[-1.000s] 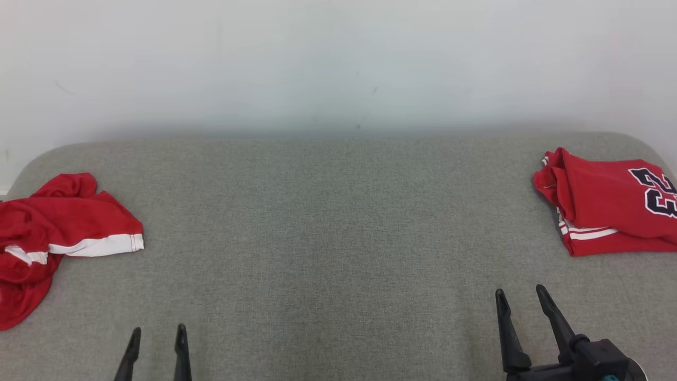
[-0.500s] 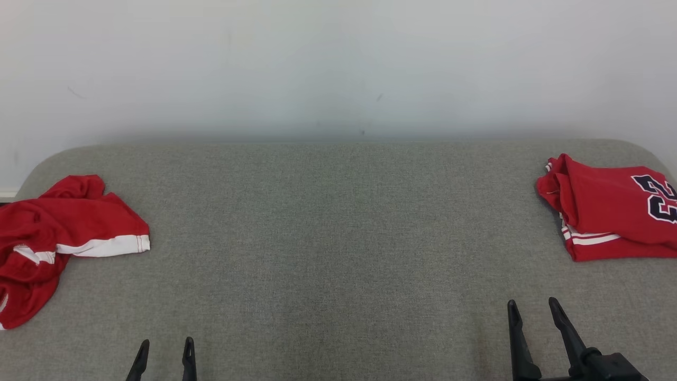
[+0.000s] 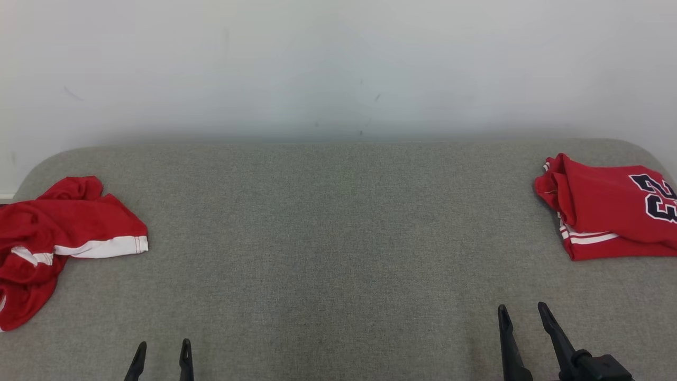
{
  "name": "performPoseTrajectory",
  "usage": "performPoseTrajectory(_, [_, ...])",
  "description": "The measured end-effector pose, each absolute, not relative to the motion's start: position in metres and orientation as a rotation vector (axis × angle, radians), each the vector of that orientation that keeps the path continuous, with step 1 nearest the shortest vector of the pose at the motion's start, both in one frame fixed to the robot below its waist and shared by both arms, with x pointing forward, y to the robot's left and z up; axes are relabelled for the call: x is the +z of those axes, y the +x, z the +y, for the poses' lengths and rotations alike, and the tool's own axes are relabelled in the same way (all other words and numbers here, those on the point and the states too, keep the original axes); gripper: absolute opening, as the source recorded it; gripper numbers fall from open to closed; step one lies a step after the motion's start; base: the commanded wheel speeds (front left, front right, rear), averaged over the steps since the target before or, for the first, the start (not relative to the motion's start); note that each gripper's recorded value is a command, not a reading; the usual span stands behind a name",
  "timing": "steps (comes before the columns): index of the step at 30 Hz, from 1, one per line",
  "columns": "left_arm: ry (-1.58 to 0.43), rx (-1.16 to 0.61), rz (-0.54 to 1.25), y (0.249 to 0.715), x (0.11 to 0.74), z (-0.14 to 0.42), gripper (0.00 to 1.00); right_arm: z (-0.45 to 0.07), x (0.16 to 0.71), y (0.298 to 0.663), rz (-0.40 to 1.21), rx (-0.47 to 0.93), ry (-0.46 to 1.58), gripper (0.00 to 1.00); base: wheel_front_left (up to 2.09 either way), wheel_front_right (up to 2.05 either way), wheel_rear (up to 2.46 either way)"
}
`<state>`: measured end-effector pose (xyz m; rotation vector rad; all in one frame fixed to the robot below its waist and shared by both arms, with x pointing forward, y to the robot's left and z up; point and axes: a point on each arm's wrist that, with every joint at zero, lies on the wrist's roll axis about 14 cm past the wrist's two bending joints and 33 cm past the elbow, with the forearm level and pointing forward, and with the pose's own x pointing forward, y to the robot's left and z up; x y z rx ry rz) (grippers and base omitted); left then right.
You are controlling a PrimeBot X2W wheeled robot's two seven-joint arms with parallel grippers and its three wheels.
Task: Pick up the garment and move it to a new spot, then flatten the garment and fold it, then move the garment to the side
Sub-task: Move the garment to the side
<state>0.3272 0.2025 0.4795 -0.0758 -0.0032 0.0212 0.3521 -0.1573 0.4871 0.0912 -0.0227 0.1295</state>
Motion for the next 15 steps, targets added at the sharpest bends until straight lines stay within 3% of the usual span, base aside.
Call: performPoseTrajectory(15, [-0.079,0.031,0.0,0.3264,0.4781,0.2061,1.0,-0.154,0.4862,0.3528,-0.019,0.138,0.102,1.0,0.0,0.0,0.0])
